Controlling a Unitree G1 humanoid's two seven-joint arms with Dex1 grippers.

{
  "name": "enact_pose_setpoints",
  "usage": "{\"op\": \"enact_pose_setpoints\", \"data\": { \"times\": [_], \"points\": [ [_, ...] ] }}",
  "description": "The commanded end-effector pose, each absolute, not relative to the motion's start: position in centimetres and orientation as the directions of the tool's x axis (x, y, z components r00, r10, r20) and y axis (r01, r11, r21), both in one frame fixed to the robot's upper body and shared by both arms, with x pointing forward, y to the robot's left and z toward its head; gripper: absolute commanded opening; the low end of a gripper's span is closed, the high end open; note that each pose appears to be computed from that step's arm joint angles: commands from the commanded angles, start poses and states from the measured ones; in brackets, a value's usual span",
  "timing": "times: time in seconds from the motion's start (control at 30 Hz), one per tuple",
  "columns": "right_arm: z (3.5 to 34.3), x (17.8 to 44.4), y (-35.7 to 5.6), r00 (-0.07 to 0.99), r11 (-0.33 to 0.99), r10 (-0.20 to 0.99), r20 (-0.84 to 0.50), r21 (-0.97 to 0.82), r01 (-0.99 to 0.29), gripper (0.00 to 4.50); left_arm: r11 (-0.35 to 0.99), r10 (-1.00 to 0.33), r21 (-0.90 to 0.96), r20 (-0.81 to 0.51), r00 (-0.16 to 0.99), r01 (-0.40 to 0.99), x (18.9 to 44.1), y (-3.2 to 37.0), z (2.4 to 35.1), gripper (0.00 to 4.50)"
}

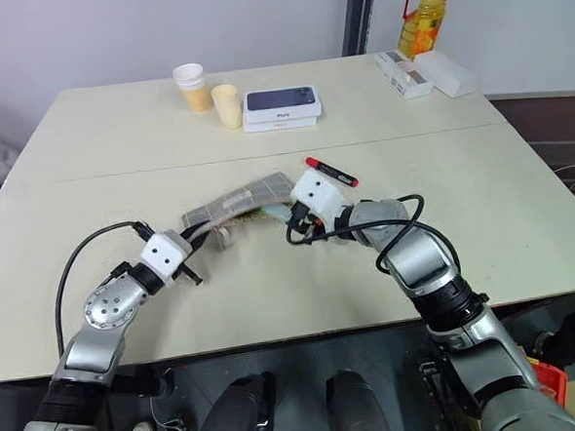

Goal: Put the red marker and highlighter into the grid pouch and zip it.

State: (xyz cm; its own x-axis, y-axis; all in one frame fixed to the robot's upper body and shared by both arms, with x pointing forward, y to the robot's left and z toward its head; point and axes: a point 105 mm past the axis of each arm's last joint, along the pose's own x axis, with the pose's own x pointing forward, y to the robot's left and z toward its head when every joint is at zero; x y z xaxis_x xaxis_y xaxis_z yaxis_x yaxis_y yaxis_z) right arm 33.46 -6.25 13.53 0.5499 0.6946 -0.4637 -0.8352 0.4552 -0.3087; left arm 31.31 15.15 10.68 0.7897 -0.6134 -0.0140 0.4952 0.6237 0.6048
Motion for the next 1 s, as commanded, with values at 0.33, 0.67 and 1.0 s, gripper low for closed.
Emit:
{"op": "enact_pose_setpoints", "data": {
  "times": [0.33, 0.67, 1.0],
  "points": [
    [16.6, 32.9, -5.5, 0.549, 0.406, 0.736, -0.396, -0.391, -0.826, 3.86, 0.663, -0.578, 0.602, 0.031, 0.816, 0.446, 31.5, 15.5, 12.1, 0.0],
    [17.4, 39.4, -14.3, 0.836, 0.792, 0.48, -0.267, -0.279, -0.543, 4.36, 0.847, -0.267, 0.489, 0.051, 0.962, 0.209, 33.7, 20.0, 11.5, 0.0],
    [13.5, 44.0, -16.7, 0.867, 0.884, 0.4, -0.299, -0.125, -0.451, 4.36, 0.847, -0.274, 0.485, 0.045, 0.961, 0.219, 33.8, 18.6, 11.3, 0.0]
  ]
}}
